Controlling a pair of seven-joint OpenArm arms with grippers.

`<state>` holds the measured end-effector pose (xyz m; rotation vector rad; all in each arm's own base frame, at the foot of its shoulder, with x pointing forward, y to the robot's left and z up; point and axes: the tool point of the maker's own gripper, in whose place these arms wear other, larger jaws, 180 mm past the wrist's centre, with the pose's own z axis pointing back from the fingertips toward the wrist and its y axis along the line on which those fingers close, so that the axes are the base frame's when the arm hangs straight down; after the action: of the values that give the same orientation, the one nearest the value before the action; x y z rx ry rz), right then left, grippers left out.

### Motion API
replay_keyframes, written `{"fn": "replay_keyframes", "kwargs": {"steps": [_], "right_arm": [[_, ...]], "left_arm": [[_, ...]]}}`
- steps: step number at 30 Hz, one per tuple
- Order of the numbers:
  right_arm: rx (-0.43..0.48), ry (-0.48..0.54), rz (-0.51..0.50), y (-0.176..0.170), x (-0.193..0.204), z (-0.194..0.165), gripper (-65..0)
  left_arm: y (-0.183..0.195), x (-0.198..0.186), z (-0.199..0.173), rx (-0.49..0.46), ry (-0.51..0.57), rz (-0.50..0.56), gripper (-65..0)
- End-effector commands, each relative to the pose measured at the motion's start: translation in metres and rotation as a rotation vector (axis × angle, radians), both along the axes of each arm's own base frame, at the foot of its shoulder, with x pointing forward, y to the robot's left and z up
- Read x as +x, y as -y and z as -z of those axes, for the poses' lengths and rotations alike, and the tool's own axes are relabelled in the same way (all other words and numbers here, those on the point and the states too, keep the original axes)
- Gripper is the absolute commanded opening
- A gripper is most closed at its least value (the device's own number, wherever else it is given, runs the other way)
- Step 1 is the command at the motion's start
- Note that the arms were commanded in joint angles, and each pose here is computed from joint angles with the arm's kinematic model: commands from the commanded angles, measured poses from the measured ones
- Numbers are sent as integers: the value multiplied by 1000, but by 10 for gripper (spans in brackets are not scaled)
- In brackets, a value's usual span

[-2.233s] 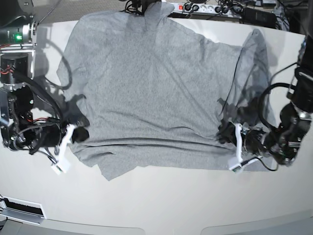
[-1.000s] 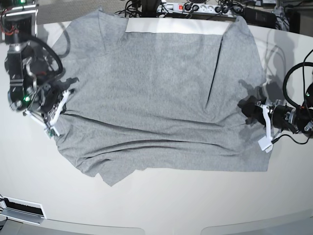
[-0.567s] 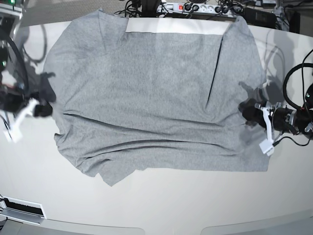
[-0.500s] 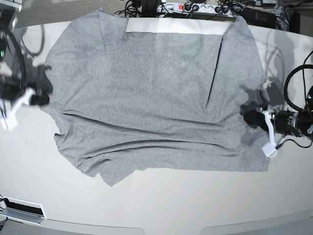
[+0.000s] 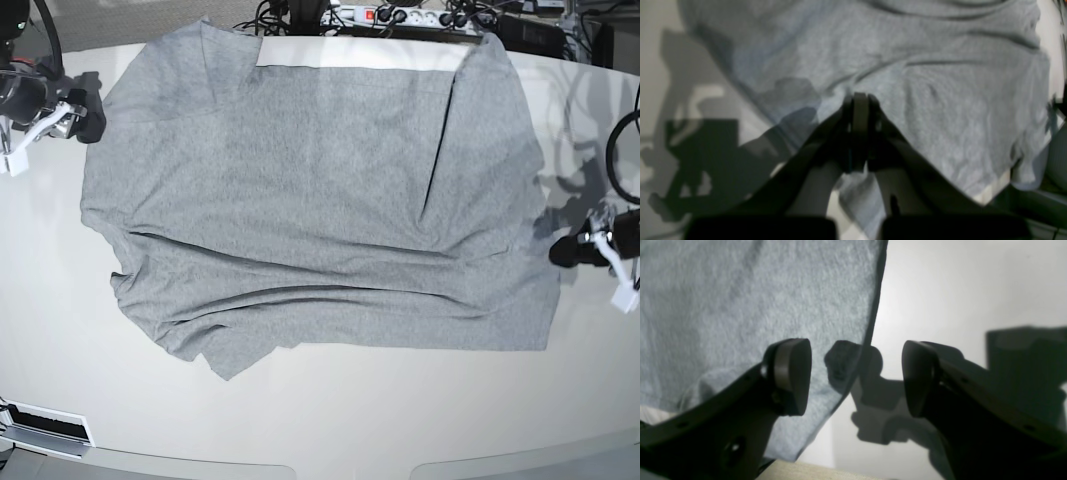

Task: Layout the t-shirt on the table in an organized manner, then fold the t-shirt properly
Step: 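Release the hem and raise both grippers toward the shirt's collar end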

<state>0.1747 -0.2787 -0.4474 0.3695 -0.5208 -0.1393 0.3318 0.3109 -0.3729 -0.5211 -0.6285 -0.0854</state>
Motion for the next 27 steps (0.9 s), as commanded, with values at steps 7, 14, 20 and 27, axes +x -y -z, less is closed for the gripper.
{"fn": "replay_keyframes", "kwargs": {"steps": [7,14,20,27], "right_arm": [[48,0,66,7,-2,15,-209],[199,-56,96,-13,-15,31,-209],[210,-103,73,-18,-24,35,-213],[307,-160,36,-35,-34,30,-213]], "left_arm": [[-37,-26,-9,-58,31,-139,-650],[-47,-62,-4,-155,-21,-210,-650],[-52,-94,8,-185,-83,-243,-650],[-48,-124,22,-212,-154,-254,-650]]}}
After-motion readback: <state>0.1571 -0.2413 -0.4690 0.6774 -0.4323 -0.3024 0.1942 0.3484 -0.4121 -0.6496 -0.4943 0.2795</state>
